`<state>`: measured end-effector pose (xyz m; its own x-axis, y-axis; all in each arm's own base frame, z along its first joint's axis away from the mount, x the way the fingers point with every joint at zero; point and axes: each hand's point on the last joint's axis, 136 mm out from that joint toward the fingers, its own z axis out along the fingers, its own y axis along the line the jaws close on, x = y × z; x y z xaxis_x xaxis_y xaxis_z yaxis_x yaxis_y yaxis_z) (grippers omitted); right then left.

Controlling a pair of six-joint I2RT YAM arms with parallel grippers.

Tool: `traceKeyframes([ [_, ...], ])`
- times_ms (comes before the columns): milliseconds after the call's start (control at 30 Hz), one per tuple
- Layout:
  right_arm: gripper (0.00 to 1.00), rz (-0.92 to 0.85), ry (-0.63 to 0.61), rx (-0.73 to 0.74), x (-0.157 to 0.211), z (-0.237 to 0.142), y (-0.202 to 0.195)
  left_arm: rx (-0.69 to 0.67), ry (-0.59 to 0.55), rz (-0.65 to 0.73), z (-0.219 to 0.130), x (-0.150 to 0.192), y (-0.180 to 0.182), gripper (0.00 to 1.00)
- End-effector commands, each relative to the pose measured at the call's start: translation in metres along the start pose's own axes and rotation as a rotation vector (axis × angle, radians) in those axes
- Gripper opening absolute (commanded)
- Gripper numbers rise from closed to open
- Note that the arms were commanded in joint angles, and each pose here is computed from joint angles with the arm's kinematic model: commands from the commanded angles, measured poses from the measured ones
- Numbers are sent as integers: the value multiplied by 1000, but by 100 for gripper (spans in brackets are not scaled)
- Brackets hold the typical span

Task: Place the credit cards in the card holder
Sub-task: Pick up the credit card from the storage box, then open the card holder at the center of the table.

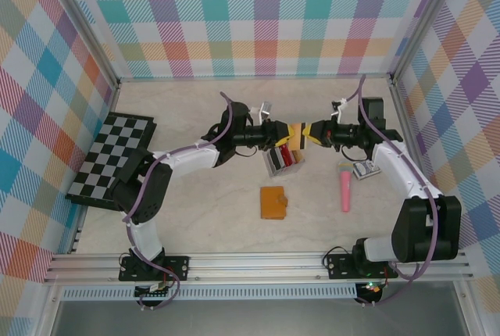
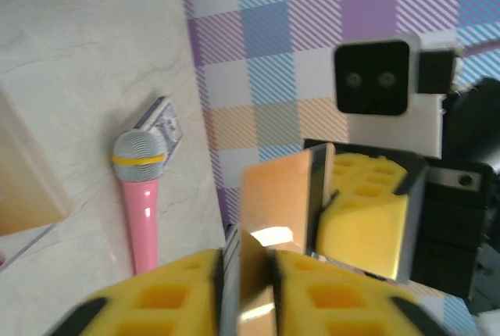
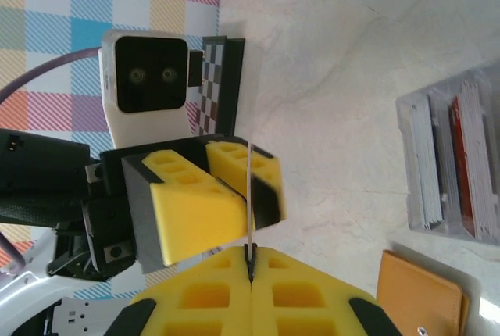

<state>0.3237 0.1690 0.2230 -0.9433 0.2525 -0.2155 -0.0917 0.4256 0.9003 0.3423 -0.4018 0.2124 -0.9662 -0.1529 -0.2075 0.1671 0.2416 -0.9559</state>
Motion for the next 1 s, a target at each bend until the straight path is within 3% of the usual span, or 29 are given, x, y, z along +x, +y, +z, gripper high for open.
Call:
traceKeyframes([
  [0,1,-45,5,94,13,-9,-3,-133,-58,25,-17,2,11,37],
  [133,2,-75,33,299,43,-7,-33,-341,-132,30,-48,9,46,49],
  [333,2,-156,152,477,107,24,-53,-582,-138,37,-87,37,88,56],
  [600,2,-150,215,531,145,58,-78,-665,-92,20,-95,74,119,59],
  [967,3,-149,222,708,150,42,-118,-691,3,44,-73,109,134,57],
])
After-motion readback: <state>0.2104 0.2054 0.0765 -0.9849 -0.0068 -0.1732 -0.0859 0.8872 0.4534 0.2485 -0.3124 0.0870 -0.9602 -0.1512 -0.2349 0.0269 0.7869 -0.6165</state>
